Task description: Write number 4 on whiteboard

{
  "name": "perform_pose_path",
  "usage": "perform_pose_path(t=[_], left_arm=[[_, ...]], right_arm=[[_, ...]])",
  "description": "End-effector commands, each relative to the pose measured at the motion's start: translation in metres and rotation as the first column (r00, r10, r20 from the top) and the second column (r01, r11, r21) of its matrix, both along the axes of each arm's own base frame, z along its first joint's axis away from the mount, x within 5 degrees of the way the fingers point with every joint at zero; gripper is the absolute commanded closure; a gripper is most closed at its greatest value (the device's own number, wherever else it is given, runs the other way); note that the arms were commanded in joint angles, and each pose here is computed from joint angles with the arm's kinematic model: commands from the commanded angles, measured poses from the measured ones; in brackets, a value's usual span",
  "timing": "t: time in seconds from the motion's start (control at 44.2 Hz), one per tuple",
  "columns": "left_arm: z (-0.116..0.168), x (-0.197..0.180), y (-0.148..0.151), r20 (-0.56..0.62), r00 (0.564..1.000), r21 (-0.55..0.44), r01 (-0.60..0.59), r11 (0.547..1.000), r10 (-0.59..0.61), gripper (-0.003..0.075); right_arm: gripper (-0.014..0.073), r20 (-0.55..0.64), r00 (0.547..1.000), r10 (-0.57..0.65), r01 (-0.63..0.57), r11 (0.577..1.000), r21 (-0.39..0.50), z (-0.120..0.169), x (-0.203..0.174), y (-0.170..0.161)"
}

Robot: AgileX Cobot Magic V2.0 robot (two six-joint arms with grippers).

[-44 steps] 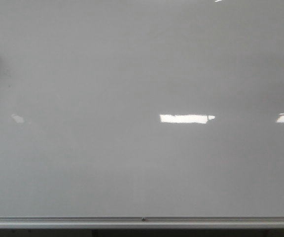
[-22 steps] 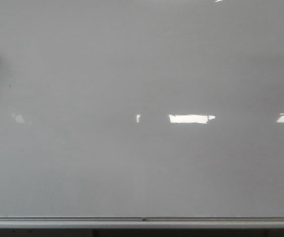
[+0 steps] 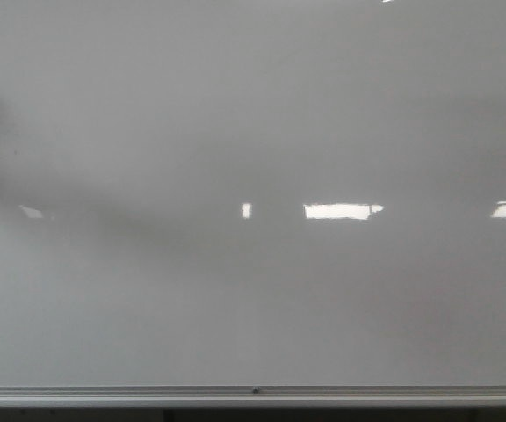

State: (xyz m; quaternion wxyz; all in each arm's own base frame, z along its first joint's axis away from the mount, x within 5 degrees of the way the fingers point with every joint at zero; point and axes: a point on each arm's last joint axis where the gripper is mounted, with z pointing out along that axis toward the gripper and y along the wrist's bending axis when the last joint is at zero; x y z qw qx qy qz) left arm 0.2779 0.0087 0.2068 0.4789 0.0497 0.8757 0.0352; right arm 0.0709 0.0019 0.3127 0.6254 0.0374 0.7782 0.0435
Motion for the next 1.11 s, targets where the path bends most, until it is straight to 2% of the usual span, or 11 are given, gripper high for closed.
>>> perform_pose_path(t=[0.0, 0.203, 0.452, 0.52, 0.588, 0.678, 0.836, 0.881, 1.085], left_arm=[[0.012, 0.019, 0.003, 0.126, 0.992, 0.000, -0.002, 1.000, 0.002, 0.0029], [-0.004, 0.037, 0.003, 0.096, 0.995, -0.003, 0.004, 1.000, -0.004, 0.0030], [-0.007, 0.043, 0.002, 0.148, 0.989, -0.006, 0.011, 1.000, -0.010, 0.0044], [-0.007, 0.043, 0.002, 0.148, 0.989, -0.006, 0.011, 1.000, -0.010, 0.0095], [-0.007, 0.043, 0.002, 0.148, 0.989, -0.006, 0.011, 1.000, -0.010, 0.0181], [-0.008, 0.043, 0.002, 0.144, 0.990, -0.005, 0.012, 1.000, -0.011, 0.0347], [-0.007, 0.043, 0.002, 0.142, 0.990, -0.005, 0.011, 1.000, -0.011, 0.0685], [-0.007, 0.042, 0.002, 0.140, 0.990, -0.005, 0.011, 1.000, -0.010, 0.0741], [0.007, 0.030, -0.006, 0.063, 0.996, 0.036, 0.053, 0.998, -0.055, 0.0740]], right_arm=[[0.0069, 0.100, 0.995, -0.009, 0.010, 1.000, -0.005, 0.018, 0.002, -0.001], [0.0069, 0.100, 0.995, -0.009, 0.010, 1.000, -0.005, 0.018, 0.002, -0.001], [0.0069, 0.099, 0.995, -0.009, 0.010, 1.000, -0.005, 0.017, 0.002, -0.001], [0.0069, 0.100, 0.995, -0.009, 0.010, 1.000, -0.005, 0.018, 0.002, -0.001], [0.0069, 0.100, 0.995, -0.009, 0.010, 1.000, -0.005, 0.018, 0.002, -0.001], [0.0069, 0.100, 0.995, -0.009, 0.010, 1.000, -0.005, 0.018, 0.002, -0.001], [0.0069, 0.100, 0.995, -0.009, 0.010, 1.000, -0.005, 0.018, 0.002, -0.001], [0.0069, 0.100, 0.995, -0.009, 0.010, 1.000, -0.005, 0.018, 0.002, -0.001], [0.0069, 0.100, 0.995, -0.009, 0.010, 1.000, -0.005, 0.018, 0.002, -0.001]])
